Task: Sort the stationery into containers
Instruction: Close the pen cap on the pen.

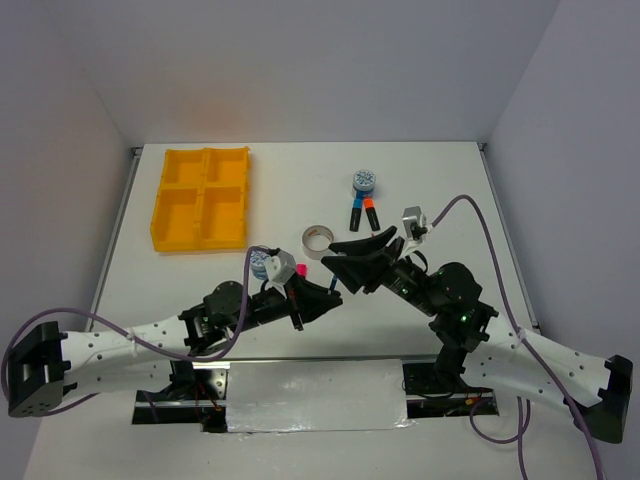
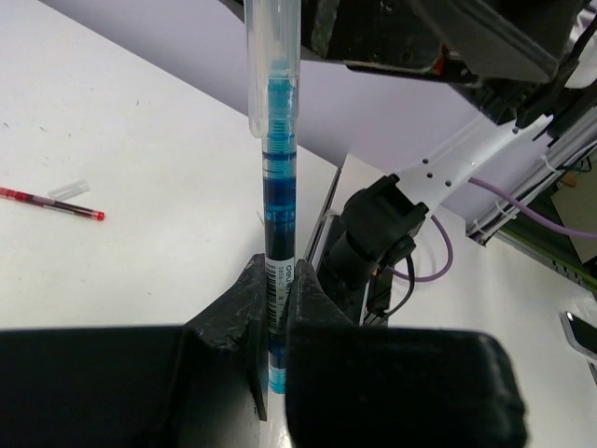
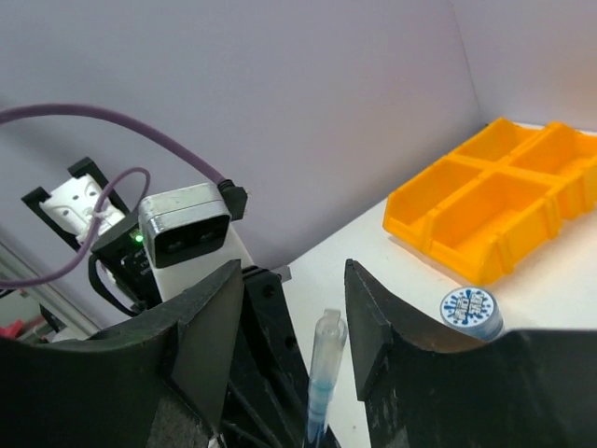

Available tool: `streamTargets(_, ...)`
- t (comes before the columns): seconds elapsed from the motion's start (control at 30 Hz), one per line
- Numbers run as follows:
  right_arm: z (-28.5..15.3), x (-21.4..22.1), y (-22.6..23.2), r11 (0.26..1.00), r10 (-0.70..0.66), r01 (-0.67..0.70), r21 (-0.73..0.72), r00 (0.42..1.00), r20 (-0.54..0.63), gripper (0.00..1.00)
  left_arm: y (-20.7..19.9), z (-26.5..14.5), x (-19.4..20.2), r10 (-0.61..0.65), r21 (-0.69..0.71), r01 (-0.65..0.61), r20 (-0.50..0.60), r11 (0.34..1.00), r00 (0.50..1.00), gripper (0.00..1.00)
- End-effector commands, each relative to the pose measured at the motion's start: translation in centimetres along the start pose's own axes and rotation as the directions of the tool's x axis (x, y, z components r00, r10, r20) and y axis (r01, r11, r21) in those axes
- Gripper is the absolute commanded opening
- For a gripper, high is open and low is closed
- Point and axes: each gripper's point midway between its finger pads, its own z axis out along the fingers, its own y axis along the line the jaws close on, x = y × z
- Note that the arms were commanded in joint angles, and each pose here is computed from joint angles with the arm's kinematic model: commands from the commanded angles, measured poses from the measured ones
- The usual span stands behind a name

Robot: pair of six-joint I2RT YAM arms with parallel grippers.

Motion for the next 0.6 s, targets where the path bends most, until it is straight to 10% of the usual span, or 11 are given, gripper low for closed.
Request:
streamTargets(0.0,0.7,-0.7,0.2,1.000,-0.019,0.020,0.017,1.000,-0.013,0.54,-1.3,-0.4,-1.4,0.034,0.065,-0.037,0.044,0.997,0.998,0.00)
streamTargets(0.37,0.5,-0.2,0.2,1.000,-0.004,0.004,0.006,1.000,-0.020,0.02,-1.2,-0.5,-1.6,0.042,0.059,-0.045,0.050,0.997,0.998,0.00)
streamTargets(0.57,0.4,1.8,0.1,1.000,0.015,-0.016,-0.025,0.998,-0.056,0.00,-1.5,-0.2,-2.6,0.066,0.057,-0.070,0.059,0.996,0.996,0.00)
